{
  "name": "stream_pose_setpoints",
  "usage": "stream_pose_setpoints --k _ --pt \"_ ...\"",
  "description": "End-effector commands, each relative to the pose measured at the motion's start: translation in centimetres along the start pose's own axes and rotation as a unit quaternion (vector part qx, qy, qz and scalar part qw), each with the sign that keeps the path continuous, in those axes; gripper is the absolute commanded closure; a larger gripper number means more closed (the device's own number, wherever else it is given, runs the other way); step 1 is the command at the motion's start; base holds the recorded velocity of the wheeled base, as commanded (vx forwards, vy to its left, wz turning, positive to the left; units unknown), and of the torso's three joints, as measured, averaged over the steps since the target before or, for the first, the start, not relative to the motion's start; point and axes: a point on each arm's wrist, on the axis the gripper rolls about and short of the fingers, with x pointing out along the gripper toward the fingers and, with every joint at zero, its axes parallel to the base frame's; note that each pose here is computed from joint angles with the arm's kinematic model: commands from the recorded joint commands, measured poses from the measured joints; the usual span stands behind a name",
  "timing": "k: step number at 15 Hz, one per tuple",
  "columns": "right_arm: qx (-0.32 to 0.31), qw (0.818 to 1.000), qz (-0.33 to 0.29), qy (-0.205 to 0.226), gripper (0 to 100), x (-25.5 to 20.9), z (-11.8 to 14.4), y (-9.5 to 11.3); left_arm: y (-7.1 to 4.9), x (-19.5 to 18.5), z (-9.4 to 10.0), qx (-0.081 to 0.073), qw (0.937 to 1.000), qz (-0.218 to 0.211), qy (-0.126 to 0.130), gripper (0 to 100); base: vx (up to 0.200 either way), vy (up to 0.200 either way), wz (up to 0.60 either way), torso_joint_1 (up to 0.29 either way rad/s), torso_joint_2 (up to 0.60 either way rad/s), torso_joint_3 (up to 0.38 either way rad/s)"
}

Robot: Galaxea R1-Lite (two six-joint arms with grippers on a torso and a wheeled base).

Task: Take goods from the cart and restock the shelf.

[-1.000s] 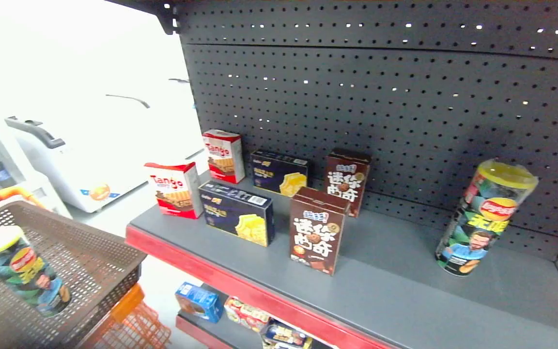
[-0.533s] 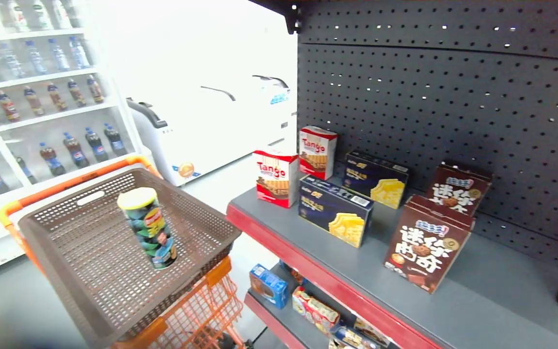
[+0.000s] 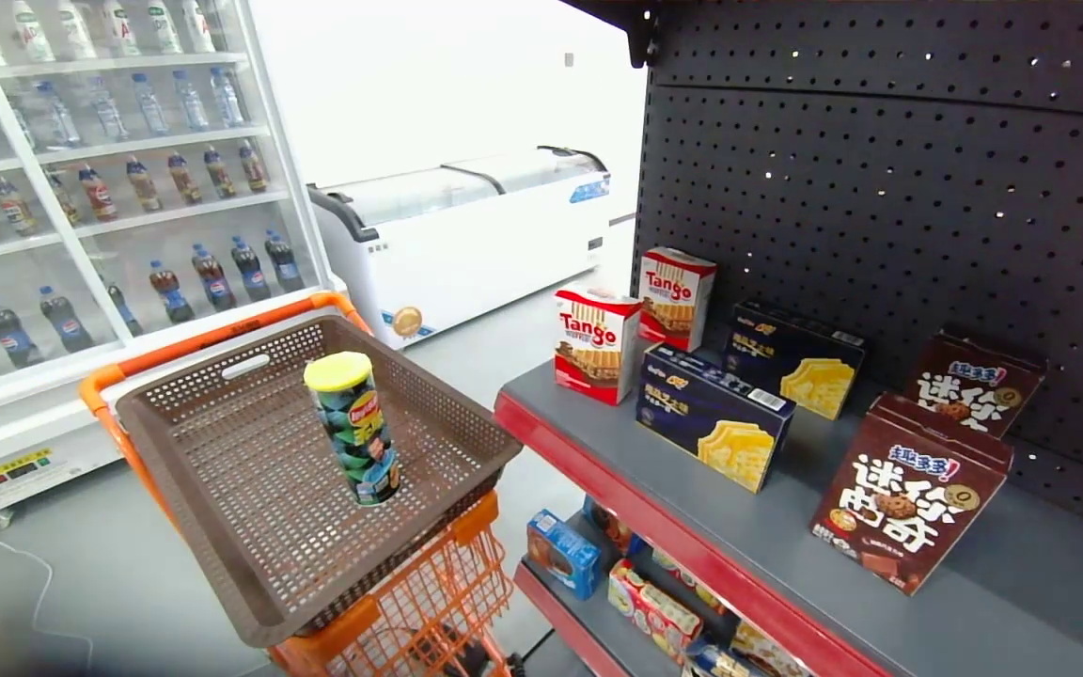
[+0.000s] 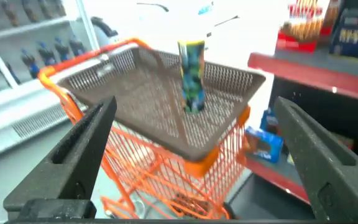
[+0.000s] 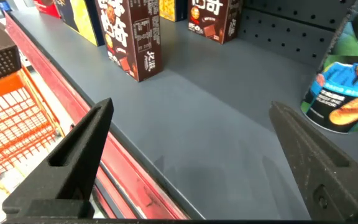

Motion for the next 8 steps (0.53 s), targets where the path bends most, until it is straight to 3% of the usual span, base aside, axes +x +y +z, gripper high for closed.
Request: stream_pose_setpoints --k 1,2,3,4,5,8 --pt "0.0 1.0 0.0 0.0 0 0.0 0.0 0.0 0.8 5.2 8.7 0.05 0.9972 0.007 0.055 0 0.0 0.0 0.0 0.0 0.0 0.0" --pt "0.0 1.0 0.0 0.0 0 0.0 0.0 0.0 1.0 6.8 9.1 0.071 0.9939 0.027 0.08 0 0.0 0.0 0.0 0.0 0.0 0.0" --pt "0.0 1.0 0.0 0.0 0 0.0 0.0 0.0 1.4 8.0 9.2 0.081 0.9886 0.07 0.106 0 0.0 0.0 0.0 0.0 0.0 0.0" --pt "0.0 1.0 0.0 0.0 0 0.0 0.0 0.0 1.6 9.7 8.7 0.079 0.9832 0.082 0.143 0 0.0 0.0 0.0 0.0 0.0 0.0" --pt "0.0 1.0 0.0 0.0 0 0.0 0.0 0.0 1.6 10.3 8.5 0.076 0.9817 0.08 0.155 0 0.0 0.0 0.0 0.0 0.0 0.0" --pt "0.0 1.0 0.0 0.0 0 0.0 0.0 0.0 1.8 14.6 6.1 0.046 0.9654 0.06 0.249 0 0.0 0.0 0.0 0.0 0.0 0.0"
